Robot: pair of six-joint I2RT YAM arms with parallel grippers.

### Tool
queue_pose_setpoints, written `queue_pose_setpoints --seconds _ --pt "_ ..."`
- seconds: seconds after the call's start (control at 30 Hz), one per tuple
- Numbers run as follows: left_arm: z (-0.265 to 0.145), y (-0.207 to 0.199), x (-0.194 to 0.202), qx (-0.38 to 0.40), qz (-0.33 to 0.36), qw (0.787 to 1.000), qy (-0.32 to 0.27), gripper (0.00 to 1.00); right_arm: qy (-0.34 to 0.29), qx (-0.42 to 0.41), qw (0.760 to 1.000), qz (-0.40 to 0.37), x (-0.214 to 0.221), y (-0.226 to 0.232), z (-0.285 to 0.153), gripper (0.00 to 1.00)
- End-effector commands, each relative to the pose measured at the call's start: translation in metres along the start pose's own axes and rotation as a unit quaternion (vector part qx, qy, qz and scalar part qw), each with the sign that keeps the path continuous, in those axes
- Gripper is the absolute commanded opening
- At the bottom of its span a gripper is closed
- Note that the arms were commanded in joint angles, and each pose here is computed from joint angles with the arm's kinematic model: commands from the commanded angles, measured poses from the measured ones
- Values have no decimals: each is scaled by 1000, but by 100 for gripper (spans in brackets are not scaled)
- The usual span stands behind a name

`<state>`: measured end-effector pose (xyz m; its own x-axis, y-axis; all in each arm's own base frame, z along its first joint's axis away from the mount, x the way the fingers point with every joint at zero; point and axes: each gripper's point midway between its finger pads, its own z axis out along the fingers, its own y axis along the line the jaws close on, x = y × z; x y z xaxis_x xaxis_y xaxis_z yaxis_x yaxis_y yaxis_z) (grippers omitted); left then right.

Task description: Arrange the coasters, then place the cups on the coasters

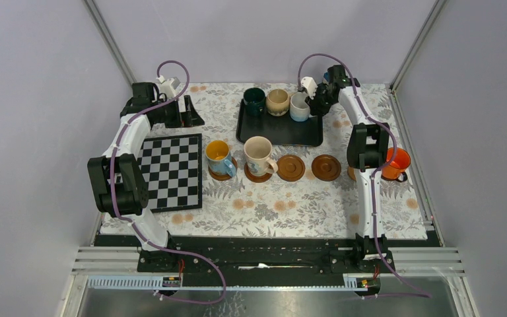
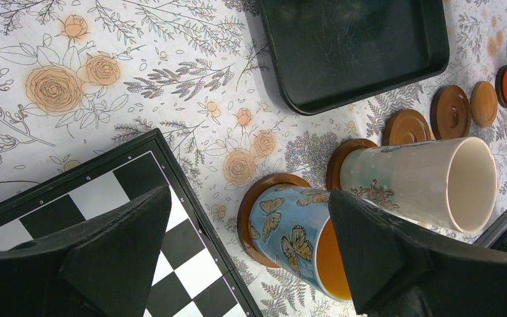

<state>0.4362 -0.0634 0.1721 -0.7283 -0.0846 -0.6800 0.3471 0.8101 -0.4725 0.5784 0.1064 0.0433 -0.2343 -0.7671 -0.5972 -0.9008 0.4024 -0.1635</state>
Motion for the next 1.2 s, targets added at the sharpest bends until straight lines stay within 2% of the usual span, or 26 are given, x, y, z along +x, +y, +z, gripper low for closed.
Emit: queue_pose_setpoints --seconds 0.0,0.13,0.27,0.43,0.57,0.87,1.0,1.17 --pt "-11 -9 -20 1 29 999 -30 99 9 5 1000 1 -6 3 2 11" --pt "-12 -9 -19 0 29 999 -30 99 18 19 1000 3 -7 3 -12 0" --pt "-13 -11 -19 2 28 999 -31 99 6 38 999 27 -16 3 -29 0" --pt "-14 -13 -16 3 27 999 -30 99 -58 95 991 77 -36 -10 -59 0" --pt "-16 -14 -13 5 25 999 -29 99 -105 138 982 75 -46 -12 -83 0" --pt "-19 -21 -14 13 30 999 -32 99 -140 167 967 131 -46 -9 -140 0" --pt "-20 -23 -13 13 18 999 -33 99 -134 187 957 177 -20 -9 -187 0" --pt "-21 -25 -10 17 14 999 -36 99 -108 204 950 208 23 19 -228 0"
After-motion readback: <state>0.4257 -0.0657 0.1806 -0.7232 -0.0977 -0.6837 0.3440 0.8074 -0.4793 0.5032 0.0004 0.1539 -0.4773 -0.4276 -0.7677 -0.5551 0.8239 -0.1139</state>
